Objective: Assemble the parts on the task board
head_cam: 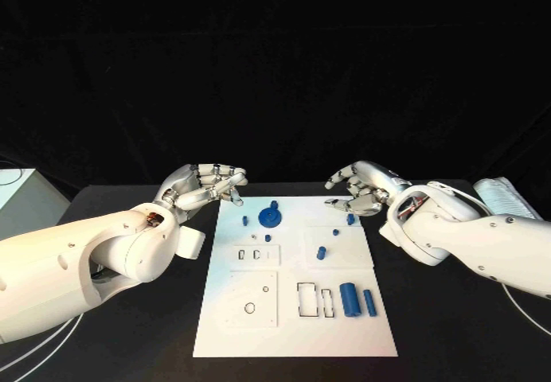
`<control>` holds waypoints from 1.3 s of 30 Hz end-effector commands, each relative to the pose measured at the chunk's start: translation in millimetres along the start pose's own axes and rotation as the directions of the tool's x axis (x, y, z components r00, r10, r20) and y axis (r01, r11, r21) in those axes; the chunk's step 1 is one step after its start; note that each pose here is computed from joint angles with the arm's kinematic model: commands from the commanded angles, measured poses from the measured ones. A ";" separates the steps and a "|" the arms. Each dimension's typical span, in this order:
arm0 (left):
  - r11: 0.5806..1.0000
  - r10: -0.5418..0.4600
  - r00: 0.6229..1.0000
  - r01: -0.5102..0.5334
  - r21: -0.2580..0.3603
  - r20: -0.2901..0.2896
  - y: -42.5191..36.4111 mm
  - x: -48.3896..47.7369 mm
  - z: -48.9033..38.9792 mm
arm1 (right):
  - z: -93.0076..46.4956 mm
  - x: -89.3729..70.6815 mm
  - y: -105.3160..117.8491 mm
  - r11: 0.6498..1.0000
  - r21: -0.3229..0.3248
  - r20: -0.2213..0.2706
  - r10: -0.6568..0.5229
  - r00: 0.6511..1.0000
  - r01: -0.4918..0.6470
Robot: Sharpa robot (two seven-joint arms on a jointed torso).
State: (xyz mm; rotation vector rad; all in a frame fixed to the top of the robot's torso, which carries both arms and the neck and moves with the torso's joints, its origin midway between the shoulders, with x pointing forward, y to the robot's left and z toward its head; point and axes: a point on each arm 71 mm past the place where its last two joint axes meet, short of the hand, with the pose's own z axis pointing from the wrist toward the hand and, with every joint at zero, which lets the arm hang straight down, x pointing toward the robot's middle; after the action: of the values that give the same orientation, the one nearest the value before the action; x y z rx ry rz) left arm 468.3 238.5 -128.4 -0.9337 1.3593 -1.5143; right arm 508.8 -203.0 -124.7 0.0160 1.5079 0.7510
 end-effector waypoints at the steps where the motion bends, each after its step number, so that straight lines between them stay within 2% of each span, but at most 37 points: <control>1: 1.000 -0.010 1.000 0.010 0.011 -0.021 -0.8 3.0 0.8 | -8.3 3.9 -6.6 0.995 -0.067 -0.111 0.072 0.991 -0.080; 7: 1.000 -0.012 1.000 0.012 0.010 -0.025 0.4 4.1 1.5 | -20.4 1.1 -37.8 1.000 -0.028 -0.091 0.008 0.996 -0.011; 15: 1.000 -0.012 1.000 0.012 0.008 -0.026 1.6 4.6 2.4 | -23.8 6.0 -67.5 0.997 0.044 -0.070 -0.060 0.996 0.063; 27: 1.000 -0.015 0.999 0.015 0.007 -0.031 2.8 6.8 4.6 | -9.7 20.7 -82.6 0.987 0.133 -0.032 -0.088 0.996 0.091; 34: 1.000 -0.014 0.999 0.015 0.006 -0.031 3.0 6.8 4.9 | -4.0 31.7 -83.5 0.985 0.148 -0.046 -0.085 0.995 0.091; 39: 1.000 -0.012 1.000 0.013 0.004 -0.026 3.1 5.2 4.5 | -3.8 36.6 -84.2 0.984 0.152 -0.073 -0.080 0.994 0.090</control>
State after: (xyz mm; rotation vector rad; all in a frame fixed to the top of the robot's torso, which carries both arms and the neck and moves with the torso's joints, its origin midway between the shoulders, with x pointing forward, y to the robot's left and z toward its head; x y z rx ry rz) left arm 471.6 233.7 -132.0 -0.9331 1.3692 -1.5217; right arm 538.1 -254.0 -193.4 0.0550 1.5996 0.5804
